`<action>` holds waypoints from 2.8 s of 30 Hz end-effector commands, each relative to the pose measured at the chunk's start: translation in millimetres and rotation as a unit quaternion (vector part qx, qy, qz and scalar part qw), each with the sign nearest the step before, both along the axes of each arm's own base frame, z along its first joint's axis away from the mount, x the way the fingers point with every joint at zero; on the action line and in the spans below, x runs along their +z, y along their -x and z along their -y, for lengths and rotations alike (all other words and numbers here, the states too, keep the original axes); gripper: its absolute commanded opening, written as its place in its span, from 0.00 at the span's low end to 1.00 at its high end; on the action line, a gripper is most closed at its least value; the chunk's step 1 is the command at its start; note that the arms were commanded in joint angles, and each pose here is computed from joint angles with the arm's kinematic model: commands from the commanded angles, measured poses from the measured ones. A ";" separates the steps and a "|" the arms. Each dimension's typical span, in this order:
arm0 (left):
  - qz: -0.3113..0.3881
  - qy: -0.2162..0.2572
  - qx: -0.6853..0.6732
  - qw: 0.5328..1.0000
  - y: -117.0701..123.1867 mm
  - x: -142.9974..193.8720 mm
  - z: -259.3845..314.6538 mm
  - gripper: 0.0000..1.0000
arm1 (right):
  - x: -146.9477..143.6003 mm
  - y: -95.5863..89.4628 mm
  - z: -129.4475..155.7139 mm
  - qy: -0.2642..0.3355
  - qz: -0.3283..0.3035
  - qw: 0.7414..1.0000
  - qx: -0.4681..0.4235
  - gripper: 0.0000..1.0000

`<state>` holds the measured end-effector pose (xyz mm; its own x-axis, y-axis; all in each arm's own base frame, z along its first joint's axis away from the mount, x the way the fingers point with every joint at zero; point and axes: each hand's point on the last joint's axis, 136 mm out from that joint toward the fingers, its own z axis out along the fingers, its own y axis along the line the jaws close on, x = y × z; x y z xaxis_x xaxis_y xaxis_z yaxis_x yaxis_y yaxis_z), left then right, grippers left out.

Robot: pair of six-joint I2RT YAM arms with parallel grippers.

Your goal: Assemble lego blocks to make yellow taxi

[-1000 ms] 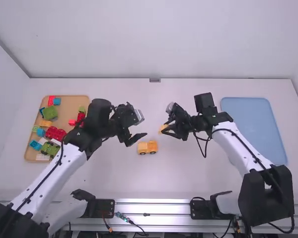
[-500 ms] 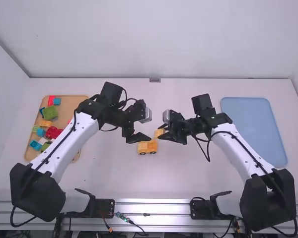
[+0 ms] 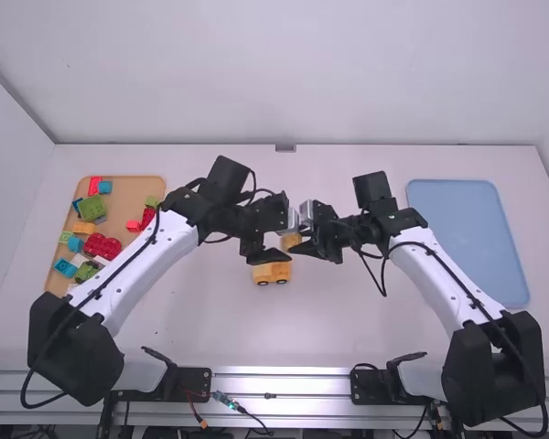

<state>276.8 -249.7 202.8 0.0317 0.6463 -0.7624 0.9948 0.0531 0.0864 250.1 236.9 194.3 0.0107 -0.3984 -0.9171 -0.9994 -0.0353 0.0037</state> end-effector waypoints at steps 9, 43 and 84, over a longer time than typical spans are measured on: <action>-0.022 -0.032 0.038 0.999 -3.4 -12.8 -9.9 0.76 | 7.4 -2.2 -0.5 -0.009 -0.004 1.000 0.002 0.15; -0.010 -0.025 0.033 0.999 -5.7 -10.8 -7.2 0.35 | 8.1 -1.6 -0.8 -0.011 -0.005 1.000 0.004 0.64; -0.020 -0.011 0.047 0.999 -4.6 -63.7 30.0 0.02 | 13.3 -51.1 110.0 0.021 -0.042 0.963 -0.266 0.99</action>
